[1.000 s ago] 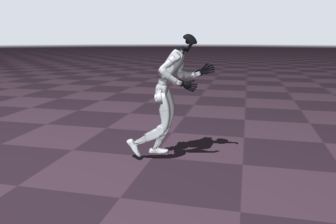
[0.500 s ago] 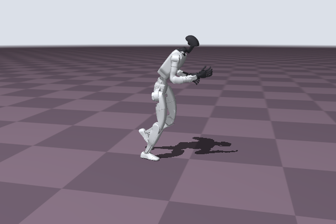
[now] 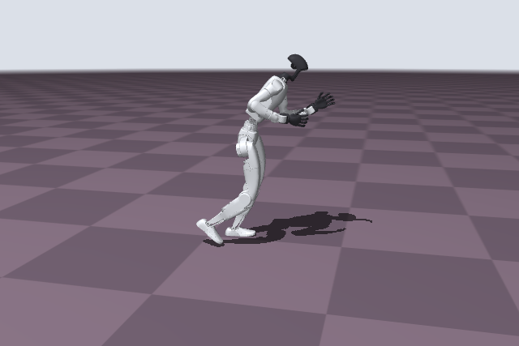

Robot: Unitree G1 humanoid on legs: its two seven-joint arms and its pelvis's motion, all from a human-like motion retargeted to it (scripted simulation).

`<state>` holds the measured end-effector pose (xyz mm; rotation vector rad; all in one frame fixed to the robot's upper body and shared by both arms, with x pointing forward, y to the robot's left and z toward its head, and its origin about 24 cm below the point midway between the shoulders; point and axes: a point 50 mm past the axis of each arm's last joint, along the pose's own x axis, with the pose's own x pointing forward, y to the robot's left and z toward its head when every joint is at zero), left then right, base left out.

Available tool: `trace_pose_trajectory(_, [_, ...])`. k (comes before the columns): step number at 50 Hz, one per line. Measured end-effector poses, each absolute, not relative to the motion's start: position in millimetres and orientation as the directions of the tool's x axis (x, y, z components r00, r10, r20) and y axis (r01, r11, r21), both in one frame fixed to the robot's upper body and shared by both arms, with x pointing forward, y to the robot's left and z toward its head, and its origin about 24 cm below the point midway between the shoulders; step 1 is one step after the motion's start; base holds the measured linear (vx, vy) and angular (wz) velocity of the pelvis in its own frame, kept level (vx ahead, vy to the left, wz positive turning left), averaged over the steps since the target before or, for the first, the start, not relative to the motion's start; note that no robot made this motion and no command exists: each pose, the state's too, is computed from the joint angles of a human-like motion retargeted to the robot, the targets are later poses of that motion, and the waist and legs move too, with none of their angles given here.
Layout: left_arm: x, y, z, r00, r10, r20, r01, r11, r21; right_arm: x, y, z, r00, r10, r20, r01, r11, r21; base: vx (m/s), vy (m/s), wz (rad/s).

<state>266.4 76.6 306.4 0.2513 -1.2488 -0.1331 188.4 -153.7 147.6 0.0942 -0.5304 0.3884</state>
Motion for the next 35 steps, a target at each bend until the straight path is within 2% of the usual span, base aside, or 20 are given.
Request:
trace_pose_trajectory(3, [235.7, 62.7, 365.2, 0.059, -0.182, 0.981, -0.016, 0.983, 0.184, 179.7, -183.6, 142.9, 0.840, 0.412, 0.353, -0.404, 0.909, -0.100, 1.02, -0.18, 1.95])
trace_pose_trajectory(5, [220.9, 57.4, 384.8, -0.016, -0.164, 0.986, 0.062, 0.984, 0.164, 179.2, -200.7, 140.0, 0.872, 0.423, 0.246, -0.385, 0.903, -0.189, 1.06, -0.31, 1.42])
trace_pose_trajectory(8, [208.1, 52.6, 395.5, -0.038, -0.124, 0.992, 0.199, 0.971, 0.129, 179.2, -222.3, 131.4, 0.915, 0.387, 0.110, -0.340, 0.890, -0.303, 1.14, -0.39, 0.81])
trace_pose_trajectory(11, [203.5, 54.8, 378.9, -0.022, -0.062, 0.998, 0.297, 0.953, 0.066, 178.3, -233.2, 124.5, 0.943, 0.315, 0.112, -0.248, 0.884, -0.396, 1.21, -0.44, 0.03])
trace_pose_trajectory(13, [215.1, 62.2, 350.2, 0.072, -0.039, 0.997, 0.273, 0.962, 0.018, 185.0, -229.2, 118.3, 0.950, 0.242, 0.196, -0.162, 0.922, -0.351, 1.21, -0.45, -0.38])
trace_pose_trajectory(16, [254.1, 89.8, 266.8, 0.435, -0.015, 0.900, 0.047, 0.999, -0.006, 217.3, -199.4, 120.5, 0.913, 0.134, 0.386, -0.066, 0.981, -0.184, 1.17, -0.37, -0.92])
trace_pose_trajectory(18, [258.3, 118.4, 190.3, 0.704, 0.023, 0.710, -0.046, 0.999, 0.013, 239.8, -170.1, 145.3, 0.837, 0.097, 0.538, -0.064, 0.995, -0.080, 1.15, -0.26, -1.36])
trace_pose_trajectory(21, [209.8, 172.7, 107.1, 0.914, 0.069, 0.400, -0.096, 0.994, 0.048, 249.4, -127.4, 208.0, 0.644, 0.028, 0.764, -0.170, 0.980, 0.107, 1.17, -0.19, -1.61])
trace_pose_trajectory(24, [153.1, 215.4, 75.6, 0.986, 0.050, 0.158, -0.078, 0.982, 0.174, 234.1, -97.2, 264.6, 0.443, -0.061, 0.895, -0.332, 0.916, 0.227, 1.17, -0.05, -1.76])
trace_pose_trajectory(27, [120.0, 243.5, 71.6, 0.999, 0.027, -0.021, -0.021, 0.968, 0.250, 214.6, -70.6, 302.4, 0.310, -0.063, 0.949, -0.514, 0.828, 0.223, 1.20, 0.12, -1.43])
trace_pose_trajectory(31, [109.2, 256.3, 71.6, 0.993, 0.023, -0.113, -0.001, 0.981, 0.192, 187.4, -47.7, 321.8, 0.155, 0.095, 0.983, -0.701, 0.712, 0.041, 1.25, 0.29, -0.93])
trace_pose_trajectory(35, [135.0, 242.3, 68.5, 0.998, -0.057, -0.033, 0.060, 0.990, 0.125, 173.6, -50.9, 309.8, 0.063, 0.228, 0.972, -0.722, 0.683, -0.113, 1.26, 0.40, -0.19])
